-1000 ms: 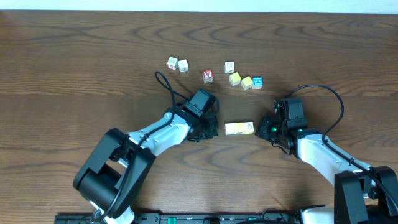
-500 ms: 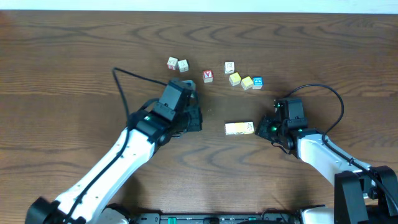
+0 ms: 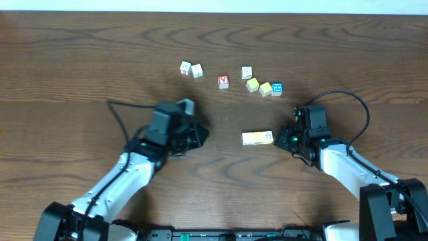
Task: Lift 3 blocks
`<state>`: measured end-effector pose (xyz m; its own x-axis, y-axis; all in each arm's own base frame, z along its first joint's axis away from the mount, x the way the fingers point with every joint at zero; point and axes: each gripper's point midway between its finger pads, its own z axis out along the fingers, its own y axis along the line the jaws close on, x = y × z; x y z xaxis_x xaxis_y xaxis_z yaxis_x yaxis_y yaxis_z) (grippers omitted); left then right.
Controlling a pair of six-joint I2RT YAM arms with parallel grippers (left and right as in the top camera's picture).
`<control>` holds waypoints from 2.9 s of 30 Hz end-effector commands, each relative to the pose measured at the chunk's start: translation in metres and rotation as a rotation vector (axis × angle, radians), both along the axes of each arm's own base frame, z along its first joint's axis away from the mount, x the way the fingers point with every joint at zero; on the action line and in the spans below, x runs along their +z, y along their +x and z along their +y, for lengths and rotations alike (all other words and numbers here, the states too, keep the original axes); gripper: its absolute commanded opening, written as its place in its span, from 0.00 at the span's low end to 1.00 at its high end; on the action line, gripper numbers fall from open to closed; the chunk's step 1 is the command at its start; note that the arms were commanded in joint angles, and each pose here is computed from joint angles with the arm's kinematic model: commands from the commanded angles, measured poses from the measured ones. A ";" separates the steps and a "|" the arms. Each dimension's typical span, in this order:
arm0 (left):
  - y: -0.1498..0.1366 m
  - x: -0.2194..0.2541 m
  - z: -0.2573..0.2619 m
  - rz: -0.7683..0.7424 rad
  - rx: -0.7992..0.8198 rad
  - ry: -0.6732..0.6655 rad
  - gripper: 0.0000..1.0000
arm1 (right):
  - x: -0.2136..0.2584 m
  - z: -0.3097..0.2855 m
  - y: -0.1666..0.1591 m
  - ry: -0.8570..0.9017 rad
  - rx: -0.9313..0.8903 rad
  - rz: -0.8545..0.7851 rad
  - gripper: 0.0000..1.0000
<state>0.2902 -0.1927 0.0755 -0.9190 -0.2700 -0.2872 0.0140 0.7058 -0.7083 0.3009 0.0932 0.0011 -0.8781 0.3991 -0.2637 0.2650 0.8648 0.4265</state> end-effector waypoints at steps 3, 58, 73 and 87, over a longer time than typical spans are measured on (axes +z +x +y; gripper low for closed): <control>-0.005 0.027 -0.004 0.007 -0.091 -0.234 0.07 | -0.001 0.000 0.000 0.000 0.005 -0.004 0.01; -0.004 -0.063 -0.087 -0.029 -0.123 0.094 0.07 | -0.001 0.000 0.000 0.000 0.007 -0.004 0.01; 0.003 -0.046 -0.087 -0.104 -0.143 0.137 0.07 | -0.001 0.000 0.000 0.001 0.007 -0.005 0.01; 0.001 -0.054 -0.093 -0.085 -0.133 0.127 0.07 | 0.002 0.013 0.000 0.019 0.048 -0.019 0.01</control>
<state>0.2855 -0.2829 0.0203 -0.9185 -0.0900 -0.3849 0.1776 0.7759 -0.6054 0.3043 0.0980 0.0041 -0.8778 0.3924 -0.2747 0.2456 0.8611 0.4452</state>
